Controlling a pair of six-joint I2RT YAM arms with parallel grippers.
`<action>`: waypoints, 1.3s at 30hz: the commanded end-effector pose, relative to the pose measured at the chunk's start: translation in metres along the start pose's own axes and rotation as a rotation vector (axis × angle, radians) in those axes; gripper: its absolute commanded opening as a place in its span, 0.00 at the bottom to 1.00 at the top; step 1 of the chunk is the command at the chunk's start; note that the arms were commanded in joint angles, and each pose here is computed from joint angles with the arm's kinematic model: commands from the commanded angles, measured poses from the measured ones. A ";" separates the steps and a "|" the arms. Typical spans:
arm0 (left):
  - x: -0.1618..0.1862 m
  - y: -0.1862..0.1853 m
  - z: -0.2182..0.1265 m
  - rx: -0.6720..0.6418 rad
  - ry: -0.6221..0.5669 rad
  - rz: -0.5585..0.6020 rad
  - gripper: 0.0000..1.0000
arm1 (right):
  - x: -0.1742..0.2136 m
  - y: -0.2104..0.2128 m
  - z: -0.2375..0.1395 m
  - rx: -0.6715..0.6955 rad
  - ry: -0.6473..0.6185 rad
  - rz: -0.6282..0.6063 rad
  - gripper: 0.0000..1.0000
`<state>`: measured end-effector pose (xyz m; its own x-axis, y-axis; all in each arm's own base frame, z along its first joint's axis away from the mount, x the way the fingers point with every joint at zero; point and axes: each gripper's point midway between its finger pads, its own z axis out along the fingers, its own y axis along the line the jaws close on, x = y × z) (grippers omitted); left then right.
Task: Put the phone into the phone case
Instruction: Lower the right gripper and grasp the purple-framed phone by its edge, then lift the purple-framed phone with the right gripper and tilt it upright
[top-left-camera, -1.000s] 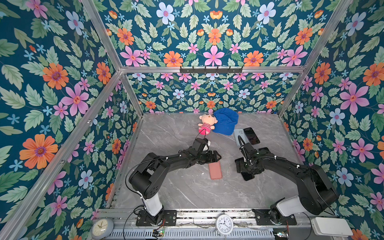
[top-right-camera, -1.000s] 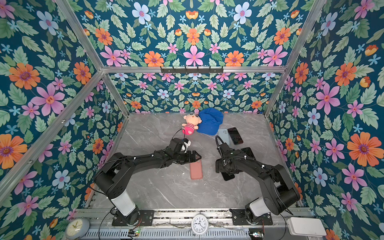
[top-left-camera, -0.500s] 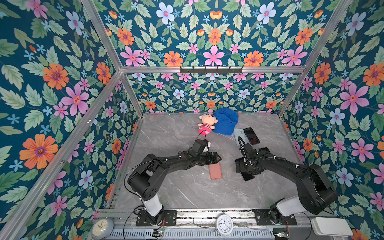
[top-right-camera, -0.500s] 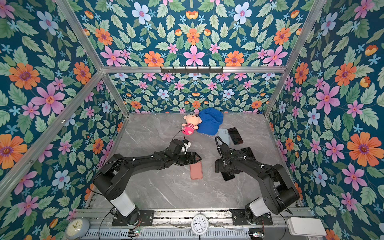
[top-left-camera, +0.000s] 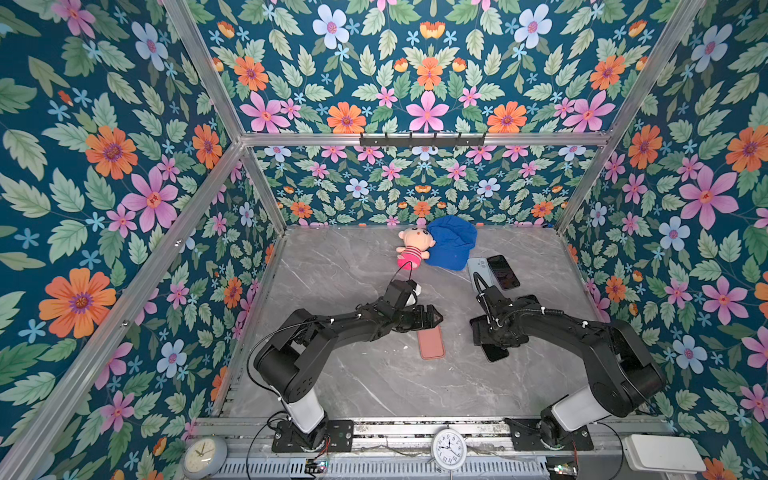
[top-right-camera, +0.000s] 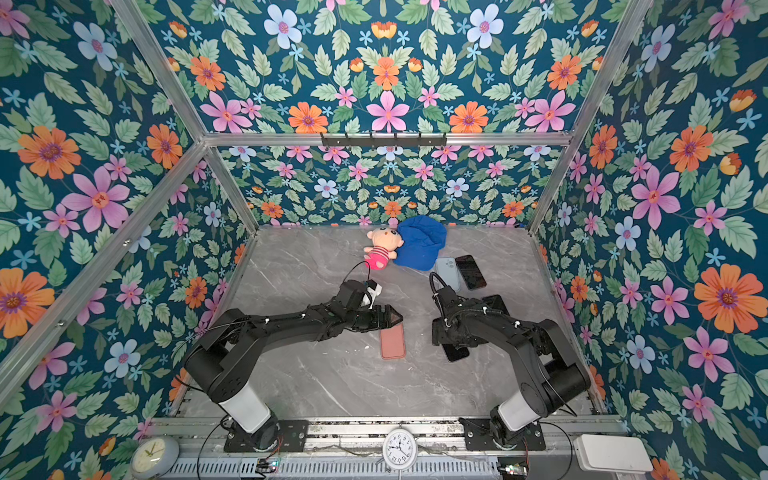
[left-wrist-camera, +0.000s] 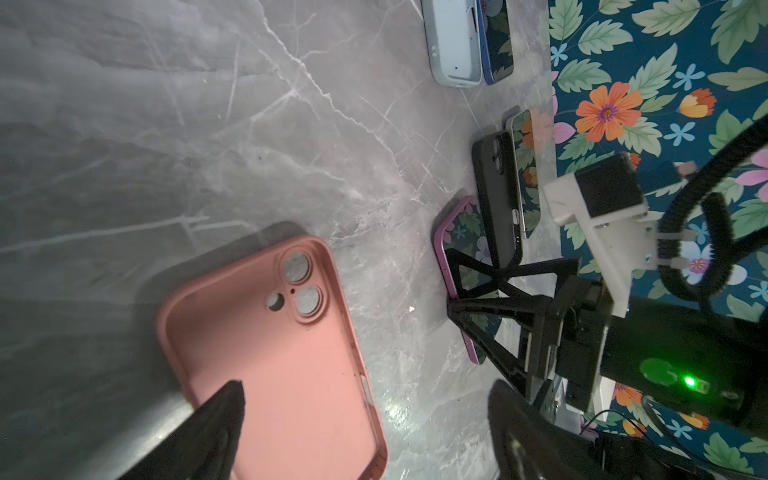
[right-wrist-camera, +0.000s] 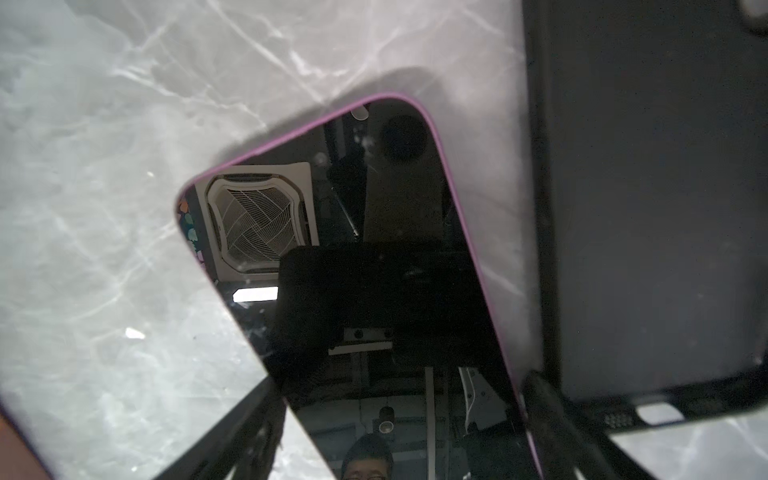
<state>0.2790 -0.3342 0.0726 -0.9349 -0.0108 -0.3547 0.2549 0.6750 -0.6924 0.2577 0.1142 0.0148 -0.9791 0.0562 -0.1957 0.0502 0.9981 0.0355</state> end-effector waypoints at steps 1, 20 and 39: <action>-0.004 -0.004 0.001 0.019 -0.013 0.012 0.92 | 0.001 0.005 0.002 -0.020 0.012 0.001 0.85; -0.012 0.001 -0.010 0.019 -0.031 -0.004 0.91 | -0.007 0.043 -0.002 -0.087 -0.024 -0.135 0.68; -0.024 0.033 -0.044 -0.015 -0.100 -0.068 0.89 | -0.008 0.126 0.012 -0.184 -0.013 -0.317 0.65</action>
<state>0.2987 -0.2816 0.0834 -0.9254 -0.1348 -0.3542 0.1716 0.6843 -0.7087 0.2866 0.2287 0.0191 -0.9236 -0.2424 -0.2969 -0.2829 0.9538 0.1016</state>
